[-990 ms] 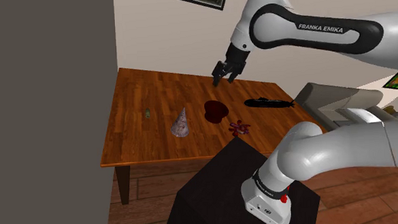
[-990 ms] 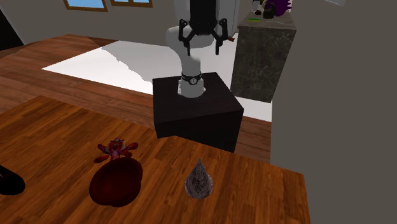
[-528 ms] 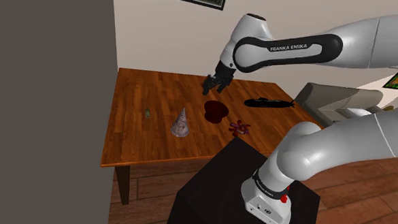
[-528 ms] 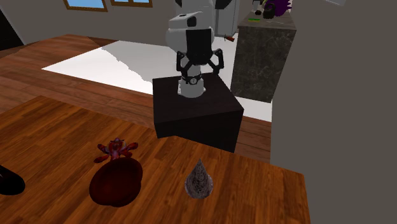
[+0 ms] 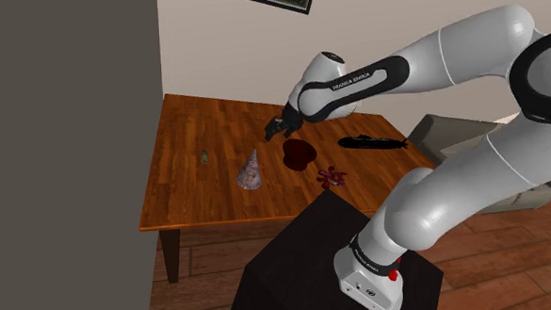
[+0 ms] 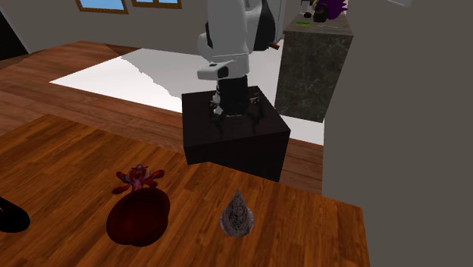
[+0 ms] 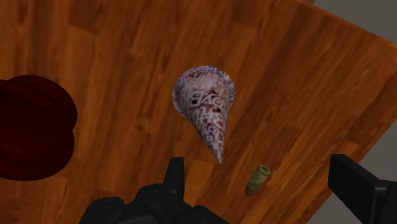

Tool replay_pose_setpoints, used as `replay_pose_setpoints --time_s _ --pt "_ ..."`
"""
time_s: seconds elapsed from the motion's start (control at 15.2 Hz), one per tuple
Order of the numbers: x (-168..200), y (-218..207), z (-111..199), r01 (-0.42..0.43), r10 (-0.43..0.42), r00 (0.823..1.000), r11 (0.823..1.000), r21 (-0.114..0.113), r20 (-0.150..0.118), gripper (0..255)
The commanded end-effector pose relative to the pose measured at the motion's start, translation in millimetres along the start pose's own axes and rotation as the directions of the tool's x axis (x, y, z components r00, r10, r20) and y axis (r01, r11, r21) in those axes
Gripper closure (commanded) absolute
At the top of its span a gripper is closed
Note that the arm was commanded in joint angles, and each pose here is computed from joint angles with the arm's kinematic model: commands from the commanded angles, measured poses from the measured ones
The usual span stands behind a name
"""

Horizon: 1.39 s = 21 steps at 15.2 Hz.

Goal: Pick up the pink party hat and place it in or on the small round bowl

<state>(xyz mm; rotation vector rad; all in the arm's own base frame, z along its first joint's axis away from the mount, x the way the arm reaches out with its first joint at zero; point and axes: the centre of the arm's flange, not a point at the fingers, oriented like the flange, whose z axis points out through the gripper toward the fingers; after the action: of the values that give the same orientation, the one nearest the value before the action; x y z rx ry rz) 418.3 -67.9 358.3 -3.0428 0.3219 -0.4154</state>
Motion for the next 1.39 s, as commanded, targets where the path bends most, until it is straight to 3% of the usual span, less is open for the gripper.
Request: replay_pose_setpoints --time_s 0.0,0.53,0.99,1.32 --pt "9.0 5.8 24.6 -0.005 0.005 1.0 1.0 0.007 -0.025 0" --pt "43.4 23.8 118.0 -0.023 0.027 0.994 0.999 0.042 -0.108 0" --pt "47.4 22.3 154.7 -0.023 0.027 0.994 0.999 0.042 -0.108 0" --pt "47.8 22.2 157.7 -0.023 0.027 0.994 0.999 0.042 -0.108 0"
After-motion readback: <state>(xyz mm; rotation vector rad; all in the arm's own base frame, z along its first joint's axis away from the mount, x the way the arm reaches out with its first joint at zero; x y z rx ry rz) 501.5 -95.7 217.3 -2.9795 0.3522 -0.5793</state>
